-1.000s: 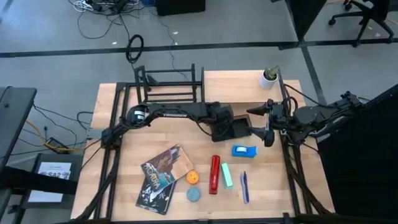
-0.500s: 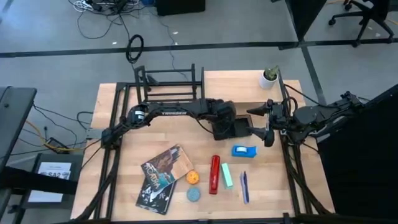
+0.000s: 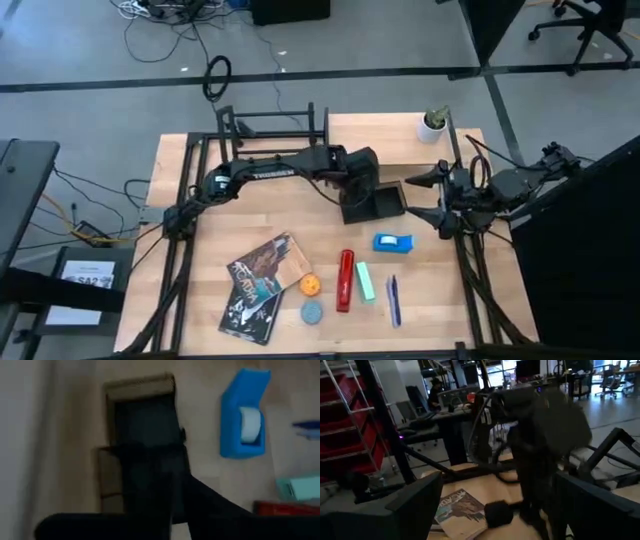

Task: Stock shelves
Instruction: Put the pen holder on the shelf

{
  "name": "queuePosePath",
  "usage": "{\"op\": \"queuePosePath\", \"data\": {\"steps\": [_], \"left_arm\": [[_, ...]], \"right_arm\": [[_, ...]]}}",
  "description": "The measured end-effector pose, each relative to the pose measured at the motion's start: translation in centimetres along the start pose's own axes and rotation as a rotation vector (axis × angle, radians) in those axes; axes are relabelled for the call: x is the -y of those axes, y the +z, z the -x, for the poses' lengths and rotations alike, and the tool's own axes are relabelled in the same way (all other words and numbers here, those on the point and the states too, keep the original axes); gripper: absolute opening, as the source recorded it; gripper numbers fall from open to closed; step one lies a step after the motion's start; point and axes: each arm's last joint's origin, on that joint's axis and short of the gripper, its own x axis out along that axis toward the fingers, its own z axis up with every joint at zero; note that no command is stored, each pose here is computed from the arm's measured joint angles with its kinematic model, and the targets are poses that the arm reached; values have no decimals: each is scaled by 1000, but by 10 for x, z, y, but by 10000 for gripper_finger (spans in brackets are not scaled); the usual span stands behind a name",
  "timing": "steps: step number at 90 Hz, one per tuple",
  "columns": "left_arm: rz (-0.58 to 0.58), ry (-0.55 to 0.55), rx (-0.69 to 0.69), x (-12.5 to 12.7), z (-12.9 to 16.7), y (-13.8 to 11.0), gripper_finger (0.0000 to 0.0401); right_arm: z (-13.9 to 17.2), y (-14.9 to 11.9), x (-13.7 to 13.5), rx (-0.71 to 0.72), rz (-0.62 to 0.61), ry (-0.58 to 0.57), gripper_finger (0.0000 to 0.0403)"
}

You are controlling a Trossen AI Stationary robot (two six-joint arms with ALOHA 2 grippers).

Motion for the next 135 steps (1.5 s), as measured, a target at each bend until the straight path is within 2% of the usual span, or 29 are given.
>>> {"op": "queuePosePath", "data": {"steps": [14,22,28,38,54,68,81,95,102,108,129,135], "left_arm": [[40,11,-81,-9,-31,-11,125],[52,72,-115,-14,-43,-15,161],[43,125,-130,-14,-50,-17,176],[37,152,-137,-13,-53,-18,180],[13,161,-99,0,-39,-10,168],[-44,284,-53,-1,-24,-2,165],[-77,321,-84,-12,-34,-6,164],[-49,274,-127,-26,-50,-14,151],[-43,261,-136,-29,-55,-17,135],[-30,207,-123,-28,-55,-16,116],[-15,117,-106,-26,-53,-15,19],[-14,105,-108,-25,-53,-15,6]], "right_arm": [[-4,-2,-2,-14,10,-7,346],[-6,-4,-3,-24,16,-11,346],[-7,-5,-4,-31,22,-12,346],[-9,-6,-5,-37,26,-13,346],[-10,-7,-6,-42,31,-14,346],[-10,-7,-6,-41,46,-14,346],[-10,-7,-6,-42,47,-13,346],[-10,-7,-6,-42,47,-13,346],[-10,-7,-6,-43,47,-11,346],[-10,-7,-6,-43,42,-11,346],[-10,-7,-6,-44,42,-12,346],[-10,-7,-6,-44,41,-12,346]]}}
